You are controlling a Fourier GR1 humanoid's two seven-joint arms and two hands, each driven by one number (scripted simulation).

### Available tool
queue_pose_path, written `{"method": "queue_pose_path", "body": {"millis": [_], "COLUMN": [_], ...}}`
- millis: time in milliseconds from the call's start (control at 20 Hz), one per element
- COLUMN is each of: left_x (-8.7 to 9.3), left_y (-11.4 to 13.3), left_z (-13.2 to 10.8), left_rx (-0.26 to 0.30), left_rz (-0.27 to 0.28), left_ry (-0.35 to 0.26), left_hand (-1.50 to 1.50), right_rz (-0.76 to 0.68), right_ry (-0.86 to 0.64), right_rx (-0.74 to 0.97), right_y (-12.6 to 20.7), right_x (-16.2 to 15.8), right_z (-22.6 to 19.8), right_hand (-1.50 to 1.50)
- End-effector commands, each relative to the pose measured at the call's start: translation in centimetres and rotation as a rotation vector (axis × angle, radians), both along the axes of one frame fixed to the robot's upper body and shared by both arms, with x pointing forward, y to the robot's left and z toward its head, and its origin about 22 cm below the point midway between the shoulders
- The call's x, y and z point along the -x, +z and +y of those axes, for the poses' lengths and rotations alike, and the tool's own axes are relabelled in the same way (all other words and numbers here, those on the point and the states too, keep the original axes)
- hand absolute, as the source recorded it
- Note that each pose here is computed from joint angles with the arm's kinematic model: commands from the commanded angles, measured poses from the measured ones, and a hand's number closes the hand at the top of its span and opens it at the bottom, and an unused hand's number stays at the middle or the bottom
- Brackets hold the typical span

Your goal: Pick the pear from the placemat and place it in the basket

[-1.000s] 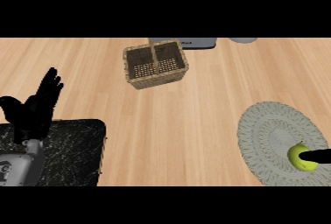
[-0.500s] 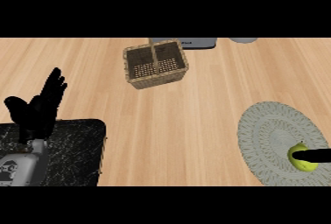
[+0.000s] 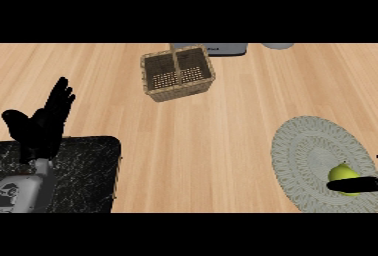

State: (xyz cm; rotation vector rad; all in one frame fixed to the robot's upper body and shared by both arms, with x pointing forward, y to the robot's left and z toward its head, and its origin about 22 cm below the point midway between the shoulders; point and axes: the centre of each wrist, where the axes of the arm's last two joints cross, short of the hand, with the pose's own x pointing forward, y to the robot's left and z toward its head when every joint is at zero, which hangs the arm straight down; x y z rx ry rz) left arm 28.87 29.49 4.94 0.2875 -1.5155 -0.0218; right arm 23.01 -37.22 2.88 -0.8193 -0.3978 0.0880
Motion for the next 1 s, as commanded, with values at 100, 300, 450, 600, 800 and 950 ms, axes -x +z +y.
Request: {"method": "queue_pose_path", "body": {"millis": [100,300,450,600,800,950], "left_x": [0.3,0.7,1.7,-0.1,1.9,1.1], "left_y": [0.2,-1.4,-1.4,-0.6,-2.0,-0.1], "left_z": [1.0,0.9,-0.2,-1.0,-0.4,0.1], "left_rx": [-0.010,-0.008,0.006,0.011,-0.013,-0.006], "left_rz": [-0.005,-0.010,0.001,0.002,0.001,-0.012], "left_ry": [0.008,0.019,0.005,0.008,0.001,0.006], "left_hand": [0.00,0.00,0.00,0.00,0.00,0.00], "right_rz": [0.046,0.053,0.050,0.081,0.090,0.115], "right_ry": [-0.017,-0.015,-0.016,0.001,0.011,0.067], "right_rx": [-0.019,-0.017,-0.031,-0.035,-0.062,-0.124], "right_y": [-1.7,-1.8,-2.0,-2.9,-4.1,-5.1], "right_x": [-0.1,-1.1,-1.0,-1.4,-0.6,-0.7], "right_z": [-0.5,-0.9,0.7,-0.3,1.4,0.7], "right_hand": [-1.50,-1.50,-1.50,-1.50,-1.50,1.50]}}
